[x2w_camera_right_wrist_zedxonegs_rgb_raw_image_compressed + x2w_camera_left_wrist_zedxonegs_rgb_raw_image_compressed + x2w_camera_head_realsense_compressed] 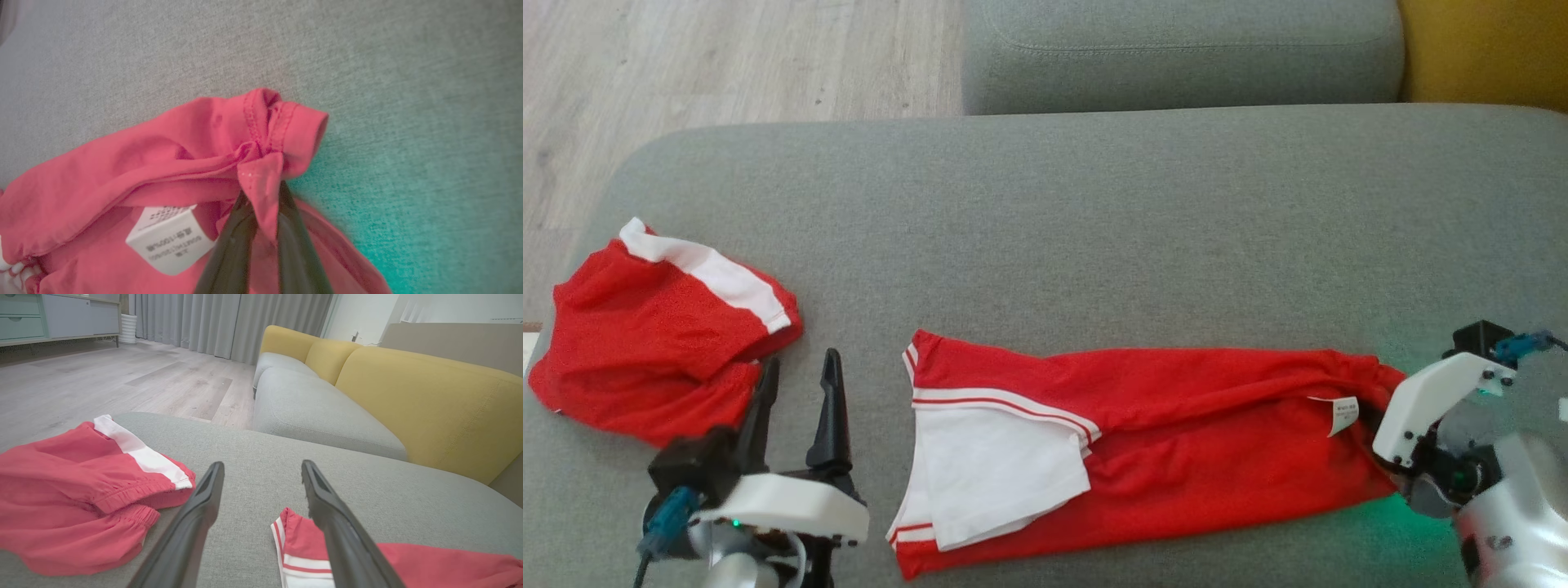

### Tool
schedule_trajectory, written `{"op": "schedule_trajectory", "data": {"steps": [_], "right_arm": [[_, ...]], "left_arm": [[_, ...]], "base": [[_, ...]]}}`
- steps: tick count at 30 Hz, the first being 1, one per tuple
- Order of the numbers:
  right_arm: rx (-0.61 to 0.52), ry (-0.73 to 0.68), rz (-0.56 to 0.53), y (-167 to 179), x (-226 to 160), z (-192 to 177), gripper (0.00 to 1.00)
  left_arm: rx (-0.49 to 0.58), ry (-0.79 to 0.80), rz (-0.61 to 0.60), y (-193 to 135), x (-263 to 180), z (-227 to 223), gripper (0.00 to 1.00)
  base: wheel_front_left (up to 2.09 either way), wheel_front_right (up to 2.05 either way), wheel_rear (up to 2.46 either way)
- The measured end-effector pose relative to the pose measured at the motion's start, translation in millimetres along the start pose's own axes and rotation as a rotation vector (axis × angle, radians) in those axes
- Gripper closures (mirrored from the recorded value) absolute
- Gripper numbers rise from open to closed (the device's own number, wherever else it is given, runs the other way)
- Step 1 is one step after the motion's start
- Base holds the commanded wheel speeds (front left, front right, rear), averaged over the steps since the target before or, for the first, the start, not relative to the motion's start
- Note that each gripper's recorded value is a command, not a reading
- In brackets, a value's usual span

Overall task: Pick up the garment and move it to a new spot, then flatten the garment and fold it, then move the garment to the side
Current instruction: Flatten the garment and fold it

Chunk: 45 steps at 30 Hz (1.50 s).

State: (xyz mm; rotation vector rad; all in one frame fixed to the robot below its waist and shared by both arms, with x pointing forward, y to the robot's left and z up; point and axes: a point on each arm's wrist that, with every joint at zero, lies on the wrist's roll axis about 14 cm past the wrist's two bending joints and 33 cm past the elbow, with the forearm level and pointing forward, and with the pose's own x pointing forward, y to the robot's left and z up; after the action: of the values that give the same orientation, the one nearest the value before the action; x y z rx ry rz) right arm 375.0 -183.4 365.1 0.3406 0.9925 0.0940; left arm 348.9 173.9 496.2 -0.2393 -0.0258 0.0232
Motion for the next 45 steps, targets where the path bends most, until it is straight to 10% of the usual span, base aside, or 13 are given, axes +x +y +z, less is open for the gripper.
{"op": "schedule_trajectory", "data": {"steps": [14, 32, 45], "right_arm": [[-0.091, -0.146, -0.142, -61, -57, 68, 1.0], [0.045, 0.061, 0.62, 137, -82, 14, 1.0], [0.107, 0.351, 0.748, 195, -50, -23, 1.0]], "left_arm": [[-0.005, 0.008, -0.028, -11, 1, -4, 0.0], [-0.022, 0.011, 0.019, 2, -16, -6, 0.0], [-0.029, 0.009, 0.137, 37, -38, -7, 0.0]], "base": [[0.0, 0.0, 0.0], [0.0, 0.0, 0.0], [0.0, 0.0, 0.0]]}}
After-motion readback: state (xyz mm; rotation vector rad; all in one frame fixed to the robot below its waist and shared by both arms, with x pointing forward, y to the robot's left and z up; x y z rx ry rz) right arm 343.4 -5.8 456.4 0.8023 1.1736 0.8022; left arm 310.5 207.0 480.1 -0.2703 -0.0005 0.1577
